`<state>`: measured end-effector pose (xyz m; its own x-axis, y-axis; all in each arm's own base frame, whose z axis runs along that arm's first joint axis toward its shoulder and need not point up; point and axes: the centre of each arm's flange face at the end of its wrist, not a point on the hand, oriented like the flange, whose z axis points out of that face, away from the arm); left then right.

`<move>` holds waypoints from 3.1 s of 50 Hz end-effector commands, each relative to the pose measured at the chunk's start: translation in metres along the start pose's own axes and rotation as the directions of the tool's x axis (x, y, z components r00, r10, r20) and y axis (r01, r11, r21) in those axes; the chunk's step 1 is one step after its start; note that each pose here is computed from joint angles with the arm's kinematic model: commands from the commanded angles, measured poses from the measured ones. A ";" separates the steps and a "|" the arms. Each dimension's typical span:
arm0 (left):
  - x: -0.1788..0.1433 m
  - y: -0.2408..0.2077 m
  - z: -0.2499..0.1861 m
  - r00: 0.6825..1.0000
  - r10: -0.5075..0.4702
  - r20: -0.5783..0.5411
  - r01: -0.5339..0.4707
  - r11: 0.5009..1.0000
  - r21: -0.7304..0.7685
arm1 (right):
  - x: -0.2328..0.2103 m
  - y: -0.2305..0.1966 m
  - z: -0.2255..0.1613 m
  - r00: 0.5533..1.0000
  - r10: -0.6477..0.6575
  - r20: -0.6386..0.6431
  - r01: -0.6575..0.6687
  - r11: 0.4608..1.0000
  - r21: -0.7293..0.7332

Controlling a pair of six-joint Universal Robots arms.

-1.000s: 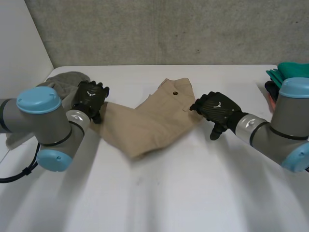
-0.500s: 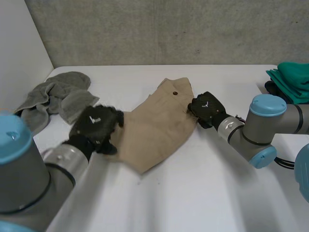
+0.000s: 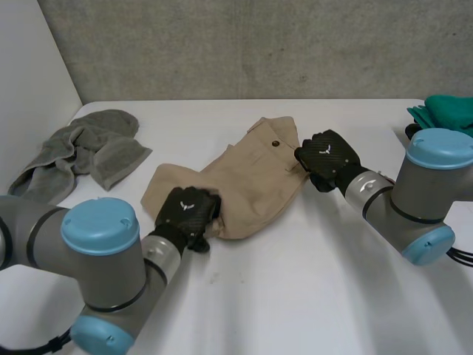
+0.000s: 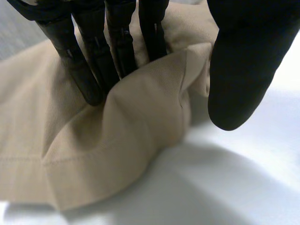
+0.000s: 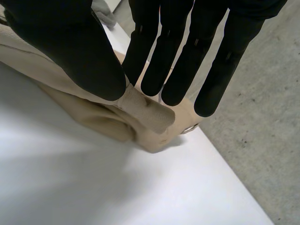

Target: Fold the laundry.

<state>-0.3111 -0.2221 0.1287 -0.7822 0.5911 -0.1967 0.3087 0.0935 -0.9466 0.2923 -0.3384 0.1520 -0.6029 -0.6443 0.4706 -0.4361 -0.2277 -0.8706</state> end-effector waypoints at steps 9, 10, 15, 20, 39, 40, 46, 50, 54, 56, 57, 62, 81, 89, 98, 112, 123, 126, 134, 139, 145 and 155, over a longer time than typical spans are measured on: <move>-0.024 -0.020 0.024 0.985 0.139 0.098 -0.150 0.982 0.117 | 0.003 -0.009 -0.019 0.999 0.024 -0.036 -0.028 0.993 -0.117; -0.032 -0.042 0.014 0.984 0.134 0.120 -0.152 0.976 0.157 | 0.005 -0.013 -0.022 0.999 0.024 -0.039 -0.028 0.992 -0.119; -0.042 -0.098 -0.022 0.982 0.115 0.152 -0.151 0.955 0.256 | 0.016 -0.046 -0.044 0.999 0.021 -0.047 -0.027 0.991 -0.135; -0.052 -0.148 -0.062 0.978 0.113 0.178 -0.167 0.929 0.330 | 0.045 -0.106 -0.080 0.989 -0.016 -0.150 0.003 0.996 -0.088; -0.063 -0.139 -0.064 0.974 0.204 0.094 -0.212 0.974 0.083 | 0.048 -0.153 -0.132 0.986 -0.079 -0.144 0.057 0.986 -0.154; -0.063 -0.126 -0.053 0.971 0.224 0.081 -0.228 0.973 0.045 | 0.047 -0.146 -0.127 0.988 -0.081 -0.133 0.056 0.983 -0.176; -0.079 -0.082 0.003 0.957 0.274 0.098 -0.271 0.962 -0.036 | 0.032 -0.101 -0.089 0.996 -0.059 -0.066 0.038 0.957 -0.289; -0.088 -0.081 0.039 0.944 0.295 0.151 -0.303 0.952 0.037 | 0.032 -0.074 -0.055 0.994 -0.052 -0.094 0.020 0.947 -0.320; -0.103 -0.111 0.072 0.921 0.283 0.269 -0.346 0.911 0.223 | 0.045 -0.077 -0.020 0.972 -0.073 -0.225 0.021 0.975 -0.223; -0.112 -0.142 0.083 0.902 0.252 0.351 -0.378 0.852 0.361 | 0.058 -0.088 -0.007 0.947 -0.070 -0.313 0.027 0.990 -0.138; -0.115 -0.152 0.085 0.895 0.240 0.376 -0.391 0.827 0.403 | 0.074 -0.104 0.002 0.912 -0.061 -0.406 0.048 0.998 -0.043; -0.129 -0.218 0.078 0.856 0.147 0.496 -0.466 0.635 0.616 | 0.111 -0.158 0.007 0.803 0.022 -0.596 0.159 0.955 0.249; -0.116 -0.207 0.034 0.905 0.102 0.412 -0.364 0.687 0.629 | 0.078 -0.162 -0.018 0.838 0.046 -0.544 0.150 0.939 0.309; -0.072 -0.096 0.010 0.959 0.194 0.206 -0.249 0.925 0.287 | 0.025 -0.081 -0.032 0.950 -0.004 -0.313 0.003 1.000 -0.005; -0.039 -0.048 -0.060 0.980 0.198 0.027 -0.197 0.980 -0.037 | -0.022 -0.032 -0.073 0.993 -0.040 -0.108 0.009 0.962 -0.273; 0.023 -0.049 -0.186 0.909 0.204 -0.364 -0.332 0.881 -0.337 | -0.043 -0.051 -0.193 0.939 -0.161 0.305 0.315 0.761 -0.568; 0.021 -0.057 -0.139 0.937 0.266 -0.225 -0.308 0.934 -0.179 | -0.043 -0.043 -0.187 0.953 -0.188 0.238 0.287 0.815 -0.503; 0.006 -0.065 -0.115 0.949 0.280 -0.144 -0.299 0.944 -0.138 | -0.044 -0.035 -0.178 0.960 -0.184 0.211 0.267 0.826 -0.497; -0.024 -0.068 -0.057 0.963 0.267 -0.030 -0.268 0.956 -0.120 | -0.044 -0.027 -0.168 0.972 -0.159 0.173 0.225 0.843 -0.488; -0.038 -0.048 -0.036 0.968 0.250 -0.021 -0.249 0.946 -0.207 | -0.040 -0.028 -0.161 0.979 -0.164 0.118 0.201 0.866 -0.458; -0.035 -0.048 -0.053 0.978 0.206 -0.029 -0.207 0.948 -0.241 | -0.038 -0.028 -0.159 0.985 -0.143 0.092 0.169 0.878 -0.448; -0.020 -0.088 -0.122 0.999 -0.023 -0.027 0.019 0.990 -0.143 | -0.035 -0.028 -0.155 0.985 -0.159 0.060 0.170 0.885 -0.434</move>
<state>-0.2630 -0.1870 0.2200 -0.7470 0.5932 -0.3000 0.4832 0.1745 -0.8579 0.2222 -0.1930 0.1817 -0.4760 -0.6601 0.5811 -0.7816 0.0148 -0.6236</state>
